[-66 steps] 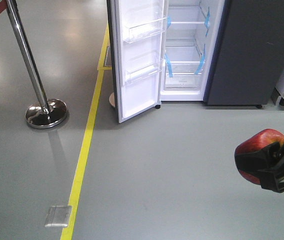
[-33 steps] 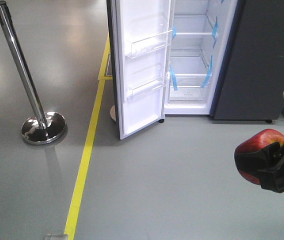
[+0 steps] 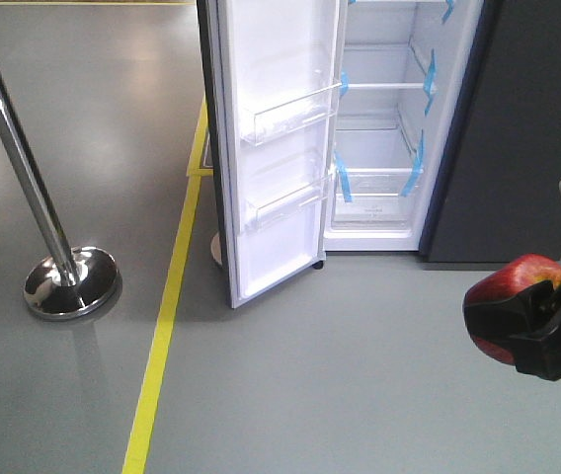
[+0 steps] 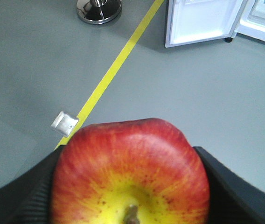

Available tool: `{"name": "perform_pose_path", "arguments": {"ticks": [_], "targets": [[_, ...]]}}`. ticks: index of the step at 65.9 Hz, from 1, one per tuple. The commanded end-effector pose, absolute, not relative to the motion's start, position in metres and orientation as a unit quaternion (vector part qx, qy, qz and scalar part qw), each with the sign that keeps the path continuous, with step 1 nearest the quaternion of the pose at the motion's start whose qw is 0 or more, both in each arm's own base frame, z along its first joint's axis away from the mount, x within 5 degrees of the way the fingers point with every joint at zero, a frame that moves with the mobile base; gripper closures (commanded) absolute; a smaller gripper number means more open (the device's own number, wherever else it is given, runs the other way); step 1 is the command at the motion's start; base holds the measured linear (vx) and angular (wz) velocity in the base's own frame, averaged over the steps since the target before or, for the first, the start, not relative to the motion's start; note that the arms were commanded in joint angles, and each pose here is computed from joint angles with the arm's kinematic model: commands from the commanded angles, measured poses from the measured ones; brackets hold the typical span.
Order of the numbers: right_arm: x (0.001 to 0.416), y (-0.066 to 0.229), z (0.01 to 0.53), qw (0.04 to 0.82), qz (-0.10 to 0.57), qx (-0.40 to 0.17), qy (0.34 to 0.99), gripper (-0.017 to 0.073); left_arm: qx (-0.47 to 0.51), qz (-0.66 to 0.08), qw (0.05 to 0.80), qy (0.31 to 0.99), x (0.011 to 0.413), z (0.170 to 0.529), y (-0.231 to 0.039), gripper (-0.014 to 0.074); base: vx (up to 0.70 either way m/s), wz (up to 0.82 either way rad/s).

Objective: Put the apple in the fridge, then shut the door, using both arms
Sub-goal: 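Approach the refrigerator door bins, keeping the apple in the right gripper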

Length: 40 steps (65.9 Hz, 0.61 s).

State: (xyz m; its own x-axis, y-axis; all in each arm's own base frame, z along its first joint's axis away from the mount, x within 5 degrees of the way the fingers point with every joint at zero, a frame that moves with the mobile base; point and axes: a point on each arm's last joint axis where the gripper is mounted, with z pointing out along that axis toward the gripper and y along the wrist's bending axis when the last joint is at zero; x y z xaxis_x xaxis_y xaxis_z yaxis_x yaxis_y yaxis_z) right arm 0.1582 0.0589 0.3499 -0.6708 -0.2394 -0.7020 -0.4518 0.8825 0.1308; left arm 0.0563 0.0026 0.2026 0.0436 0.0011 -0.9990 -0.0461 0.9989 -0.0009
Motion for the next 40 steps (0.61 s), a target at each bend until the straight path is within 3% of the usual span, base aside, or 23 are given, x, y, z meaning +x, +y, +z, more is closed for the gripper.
{"name": "perform_pose_path", "arguments": {"ticks": [1,40], "targets": [[0.1601,0.0592,0.3637,0.4,0.153,-0.187,0.884,0.0417,-0.019,0.014,0.738,0.674,0.0568,0.2007,0.0027,0.06,0.25,0.0],[0.1601,0.0592,0.3637,0.4,0.153,-0.187,0.884,0.0417,-0.019,0.014,0.738,0.674,0.0568,0.2007,0.0027,0.06,0.23,0.0]]}}
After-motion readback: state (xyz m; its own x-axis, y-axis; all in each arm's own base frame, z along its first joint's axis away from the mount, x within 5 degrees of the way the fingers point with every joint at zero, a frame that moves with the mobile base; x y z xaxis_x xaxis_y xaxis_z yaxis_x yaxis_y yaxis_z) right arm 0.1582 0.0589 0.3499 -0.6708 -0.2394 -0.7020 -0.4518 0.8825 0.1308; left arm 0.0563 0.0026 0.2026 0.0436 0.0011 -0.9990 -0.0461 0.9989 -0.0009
